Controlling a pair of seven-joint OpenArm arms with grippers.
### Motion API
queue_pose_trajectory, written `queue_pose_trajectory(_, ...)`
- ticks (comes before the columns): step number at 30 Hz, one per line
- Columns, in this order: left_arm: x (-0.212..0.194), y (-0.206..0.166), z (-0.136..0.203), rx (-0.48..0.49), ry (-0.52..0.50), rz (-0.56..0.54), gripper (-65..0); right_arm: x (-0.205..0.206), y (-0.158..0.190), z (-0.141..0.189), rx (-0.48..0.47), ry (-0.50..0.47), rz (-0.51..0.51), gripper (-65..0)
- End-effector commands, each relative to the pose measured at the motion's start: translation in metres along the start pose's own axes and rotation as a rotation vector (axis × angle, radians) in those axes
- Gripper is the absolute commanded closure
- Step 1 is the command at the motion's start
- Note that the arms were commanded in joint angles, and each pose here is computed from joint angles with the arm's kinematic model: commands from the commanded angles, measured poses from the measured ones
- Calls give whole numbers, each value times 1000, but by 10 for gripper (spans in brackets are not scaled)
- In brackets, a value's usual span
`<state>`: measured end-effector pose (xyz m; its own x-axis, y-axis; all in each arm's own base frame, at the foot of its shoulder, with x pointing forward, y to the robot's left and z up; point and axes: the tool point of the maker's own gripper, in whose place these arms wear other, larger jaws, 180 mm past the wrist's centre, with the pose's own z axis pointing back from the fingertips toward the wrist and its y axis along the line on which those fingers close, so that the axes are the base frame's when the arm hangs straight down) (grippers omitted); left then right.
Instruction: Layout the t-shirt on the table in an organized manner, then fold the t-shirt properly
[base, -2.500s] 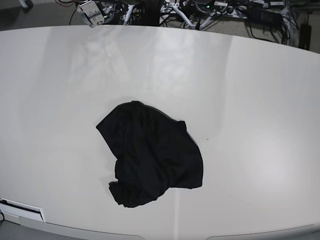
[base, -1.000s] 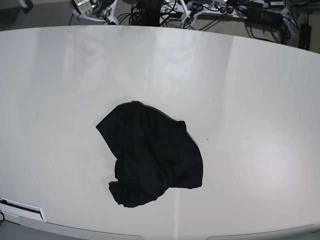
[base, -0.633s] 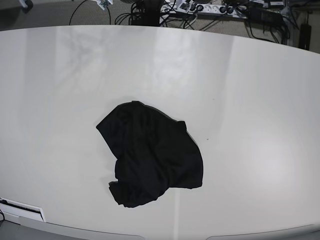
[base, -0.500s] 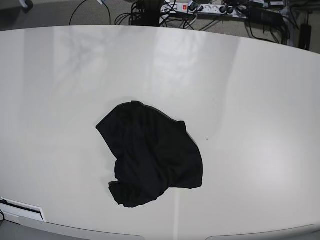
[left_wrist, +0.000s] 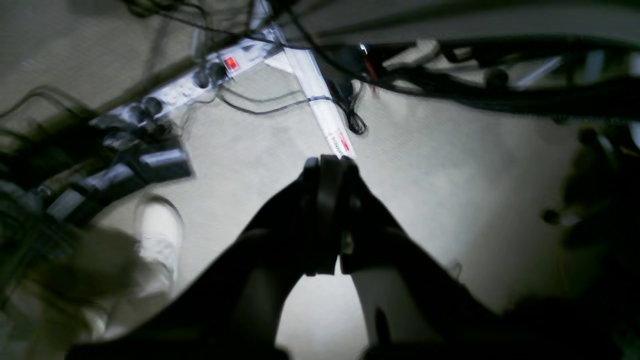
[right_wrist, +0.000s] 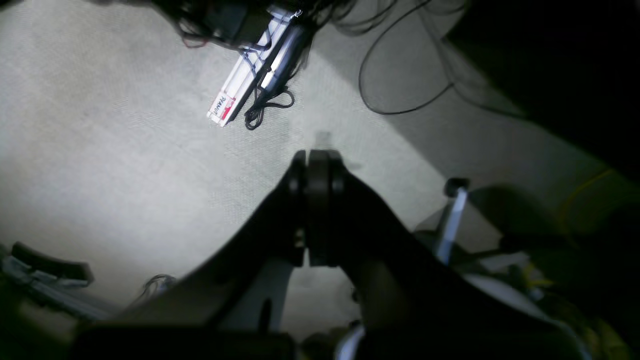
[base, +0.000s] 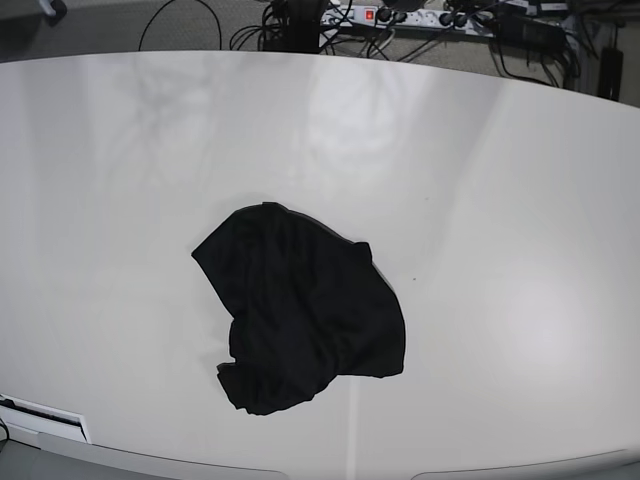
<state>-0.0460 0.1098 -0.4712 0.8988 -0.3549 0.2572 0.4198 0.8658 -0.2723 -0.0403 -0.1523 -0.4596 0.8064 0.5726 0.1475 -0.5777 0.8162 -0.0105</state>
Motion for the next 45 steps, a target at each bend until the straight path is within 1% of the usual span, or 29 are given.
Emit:
queue_pose_trajectory(1, 12, 0, 12, -2, -44, -11, 0, 5, -5, 13, -21, -23, 13, 0)
queue_pose_trajectory(3, 36, 9, 32, 24, -108, -20, 0, 18, -10, 32, -43, -61, 26, 0)
queue_pose_trajectory(5, 62, 17, 53, 48, -184, -18, 0, 31, -17, 51, -90, -96, 46, 0)
queue_pose_trajectory(8, 104, 29, 84, 95, -309, -32, 0, 56, -35, 77, -205, -168, 81, 0)
queue_pose_trajectory(11, 146, 38, 113, 149, -440, -80, 0, 86, -58, 103, -335, -267, 102, 0)
queue_pose_trajectory(13, 168, 40, 129, 175, -510, -111, 0, 98, -67, 108, -385, -310, 110, 0)
queue_pose_trajectory(18, 201, 51, 141, 216, -608, -151, 0, 135, -84, 115, -433, -440, 116, 0)
queue_pose_trajectory(23, 235, 66, 148, 233, -703, -154, 0, 164, -99, 121, -478, -522, 135, 0)
queue_pose_trajectory(25, 244, 71, 146, 224, -729, -147, 0, 174, -102, 122, -467, -556, 116, 0)
queue_pose_trajectory(27, 256, 80, 143, 208, -768, -145, 0, 186, -101, 124, -432, -605, 90, 0)
queue_pose_trajectory(28, 260, 86, 140, 207, -778, -145, 0, 192, -100, 125, -413, -630, 83, 0)
queue_pose_trajectory(31, 264, 111, 123, 197, -760, -115, 0, 207, -96, 129, -376, -686, 100, 0)
queue_pose_trajectory(36, 252, 147, 89, 148, -690, -27, 0, 228, -96, 140, -373, -784, 137, 0)
queue_pose_trajectory(40, 250, 168, 75, 124, -668, 27, 0, 244, -100, 149, -367, -854, 125, 0)
queue_pose_trajectory(45, 254, 179, 72, 133, -665, 40, 0, 258, -119, 135, -380, -864, 111, 0)
